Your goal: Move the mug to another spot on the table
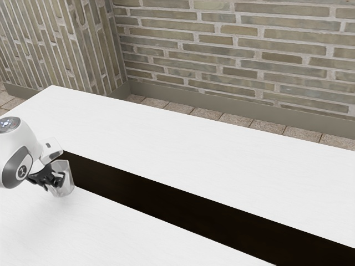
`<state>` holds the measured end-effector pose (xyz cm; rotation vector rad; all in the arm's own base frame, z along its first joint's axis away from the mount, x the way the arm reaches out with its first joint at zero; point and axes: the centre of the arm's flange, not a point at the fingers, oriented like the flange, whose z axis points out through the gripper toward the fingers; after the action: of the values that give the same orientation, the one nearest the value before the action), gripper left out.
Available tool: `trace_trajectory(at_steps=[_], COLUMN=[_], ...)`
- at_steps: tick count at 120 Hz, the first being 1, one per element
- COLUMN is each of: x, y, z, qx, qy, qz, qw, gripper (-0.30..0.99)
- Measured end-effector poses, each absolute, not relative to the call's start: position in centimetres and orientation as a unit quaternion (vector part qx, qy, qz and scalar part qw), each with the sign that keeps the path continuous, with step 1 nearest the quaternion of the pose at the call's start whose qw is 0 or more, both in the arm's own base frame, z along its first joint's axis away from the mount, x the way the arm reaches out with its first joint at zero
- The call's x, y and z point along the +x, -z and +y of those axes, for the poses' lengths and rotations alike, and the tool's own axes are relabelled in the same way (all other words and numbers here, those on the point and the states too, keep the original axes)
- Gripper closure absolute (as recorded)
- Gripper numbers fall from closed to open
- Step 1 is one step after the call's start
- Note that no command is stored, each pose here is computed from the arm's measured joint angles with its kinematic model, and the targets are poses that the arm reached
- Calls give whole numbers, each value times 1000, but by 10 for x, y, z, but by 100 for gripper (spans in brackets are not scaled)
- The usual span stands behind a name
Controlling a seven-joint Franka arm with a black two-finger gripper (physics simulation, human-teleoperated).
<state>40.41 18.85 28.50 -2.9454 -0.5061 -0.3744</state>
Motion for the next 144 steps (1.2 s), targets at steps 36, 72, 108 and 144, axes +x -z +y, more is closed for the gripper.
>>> trace_trajectory(at_steps=[36,72,108,144], x=[412,440,463,472], y=[-295,-320,-326,-323], z=[180,143,88,42], qx=[-976,-978,-980,-978], qy=[135,163,177,202], qz=[-154,-100,-45,-15], qw=[71,81,74,53], gripper=[59,69,73,71])
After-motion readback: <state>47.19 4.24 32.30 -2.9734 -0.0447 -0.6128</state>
